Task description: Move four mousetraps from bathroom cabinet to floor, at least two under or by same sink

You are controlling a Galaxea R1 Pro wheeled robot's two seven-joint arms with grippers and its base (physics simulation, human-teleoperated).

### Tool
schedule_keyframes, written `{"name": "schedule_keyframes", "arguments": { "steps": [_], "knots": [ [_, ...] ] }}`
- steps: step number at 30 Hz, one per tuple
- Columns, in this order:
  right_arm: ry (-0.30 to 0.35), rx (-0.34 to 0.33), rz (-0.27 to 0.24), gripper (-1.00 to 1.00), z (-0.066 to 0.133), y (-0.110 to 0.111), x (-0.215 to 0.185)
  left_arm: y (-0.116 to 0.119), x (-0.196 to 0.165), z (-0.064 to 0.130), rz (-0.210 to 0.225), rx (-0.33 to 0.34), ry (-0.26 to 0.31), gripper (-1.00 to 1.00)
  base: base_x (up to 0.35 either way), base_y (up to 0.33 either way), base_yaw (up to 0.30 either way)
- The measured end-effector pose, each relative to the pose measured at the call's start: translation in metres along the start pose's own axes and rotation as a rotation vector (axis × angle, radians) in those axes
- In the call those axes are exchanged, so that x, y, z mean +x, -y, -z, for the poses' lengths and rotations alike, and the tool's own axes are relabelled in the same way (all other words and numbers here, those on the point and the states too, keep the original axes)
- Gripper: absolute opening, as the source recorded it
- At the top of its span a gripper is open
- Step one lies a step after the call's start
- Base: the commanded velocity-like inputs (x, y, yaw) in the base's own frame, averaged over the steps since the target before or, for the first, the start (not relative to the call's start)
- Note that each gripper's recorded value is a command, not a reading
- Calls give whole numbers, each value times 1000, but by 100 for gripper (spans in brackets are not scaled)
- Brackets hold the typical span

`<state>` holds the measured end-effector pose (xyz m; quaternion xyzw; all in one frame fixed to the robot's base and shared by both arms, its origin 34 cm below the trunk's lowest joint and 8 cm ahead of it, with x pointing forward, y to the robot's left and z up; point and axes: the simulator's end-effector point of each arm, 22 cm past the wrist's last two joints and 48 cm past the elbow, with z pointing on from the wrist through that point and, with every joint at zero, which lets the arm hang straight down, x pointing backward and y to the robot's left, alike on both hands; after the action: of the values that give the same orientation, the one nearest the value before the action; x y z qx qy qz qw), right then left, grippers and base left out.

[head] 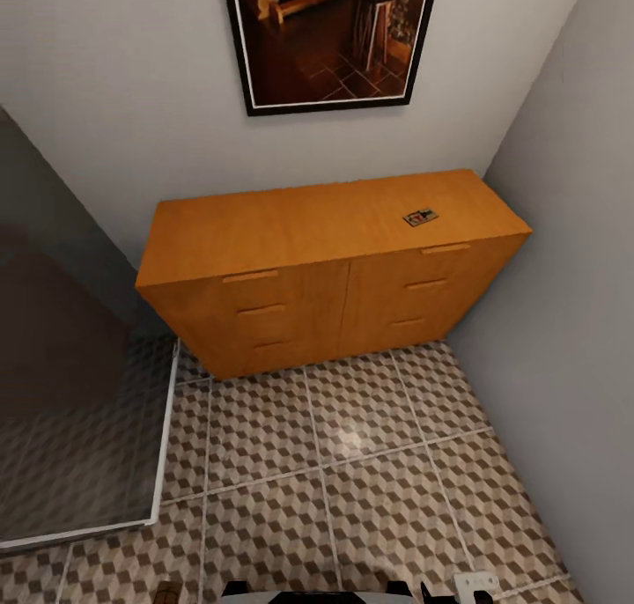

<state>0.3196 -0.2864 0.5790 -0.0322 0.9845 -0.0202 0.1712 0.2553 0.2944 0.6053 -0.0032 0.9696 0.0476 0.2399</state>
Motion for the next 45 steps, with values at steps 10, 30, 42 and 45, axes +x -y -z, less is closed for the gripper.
{"name": "schedule_keyframes", "arguments": {
  "steps": [10, 30, 42, 45],
  "knots": [
    [1, -1, -1, 100, 0, -1, 0, 0, 0, 0, 0, -1, 0, -100, 15, -293, 264],
    [0, 0, -1, 100, 0, 0, 0, 0, 0, 0, 0, -1, -1, -100, 31, -108, 92],
    [0, 0, 0, 100, 0, 0, 1, 0, 0, 0, -1, 0, -1, -100, 0, 0, 0],
    [0, 0, 0, 100, 0, 0, 0, 0, 0, 0, -1, 0, -1, -100, 0, 0, 0]
  ]
}}
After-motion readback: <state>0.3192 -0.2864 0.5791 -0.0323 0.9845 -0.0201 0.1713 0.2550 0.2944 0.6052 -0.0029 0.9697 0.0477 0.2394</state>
